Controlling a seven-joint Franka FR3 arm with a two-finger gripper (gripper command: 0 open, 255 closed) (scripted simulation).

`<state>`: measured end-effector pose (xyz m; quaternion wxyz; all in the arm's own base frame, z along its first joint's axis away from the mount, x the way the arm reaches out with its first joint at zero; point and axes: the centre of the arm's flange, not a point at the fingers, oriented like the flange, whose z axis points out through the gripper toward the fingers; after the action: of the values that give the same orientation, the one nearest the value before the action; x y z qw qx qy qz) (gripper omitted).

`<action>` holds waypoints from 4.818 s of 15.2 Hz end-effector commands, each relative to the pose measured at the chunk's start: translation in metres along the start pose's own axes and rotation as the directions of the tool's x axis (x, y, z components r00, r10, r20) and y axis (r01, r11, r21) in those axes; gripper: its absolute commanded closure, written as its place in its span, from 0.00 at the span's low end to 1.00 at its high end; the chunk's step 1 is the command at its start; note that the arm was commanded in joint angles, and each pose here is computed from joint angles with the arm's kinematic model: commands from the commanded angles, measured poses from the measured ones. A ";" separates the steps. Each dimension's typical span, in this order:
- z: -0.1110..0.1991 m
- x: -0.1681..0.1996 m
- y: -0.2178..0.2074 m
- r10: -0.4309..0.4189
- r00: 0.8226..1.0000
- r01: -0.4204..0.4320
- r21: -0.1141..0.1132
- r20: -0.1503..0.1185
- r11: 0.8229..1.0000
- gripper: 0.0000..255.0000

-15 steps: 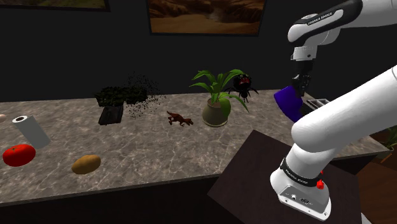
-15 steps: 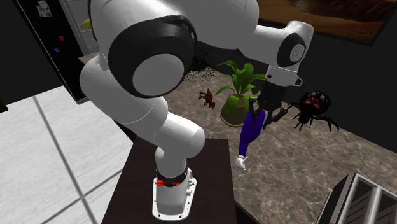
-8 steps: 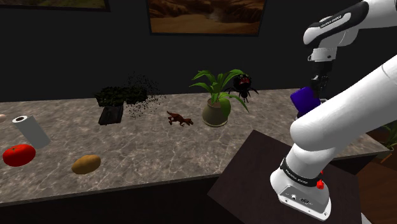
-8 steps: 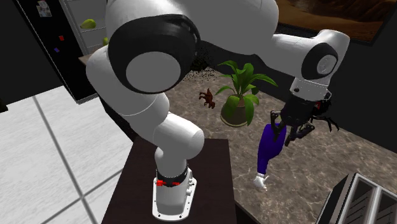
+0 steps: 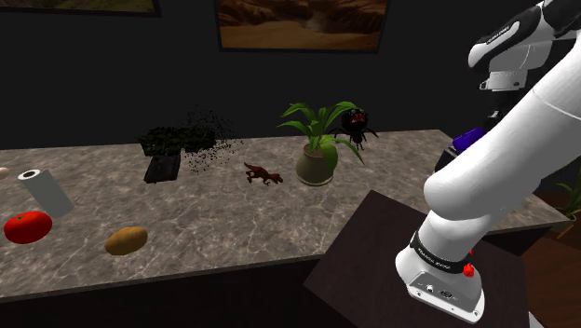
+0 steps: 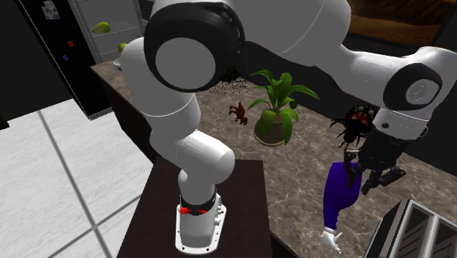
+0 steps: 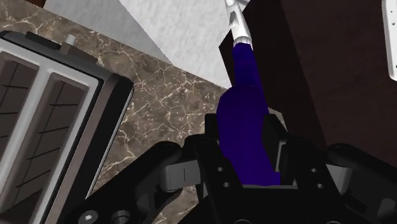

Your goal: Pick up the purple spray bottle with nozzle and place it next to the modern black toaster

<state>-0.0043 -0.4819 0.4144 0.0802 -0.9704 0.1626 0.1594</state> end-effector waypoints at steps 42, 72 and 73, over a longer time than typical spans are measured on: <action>0.188 0.015 0.093 -0.003 1.000 0.003 -0.001 0.000 1.000 1.00; 0.296 0.053 0.106 -0.003 1.000 0.003 -0.001 0.000 1.000 0.00; 0.296 0.054 0.107 -0.003 1.000 0.003 -0.001 0.000 1.000 0.00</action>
<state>-0.0753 -0.5363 0.1090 0.0787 -0.9709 0.1607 0.1590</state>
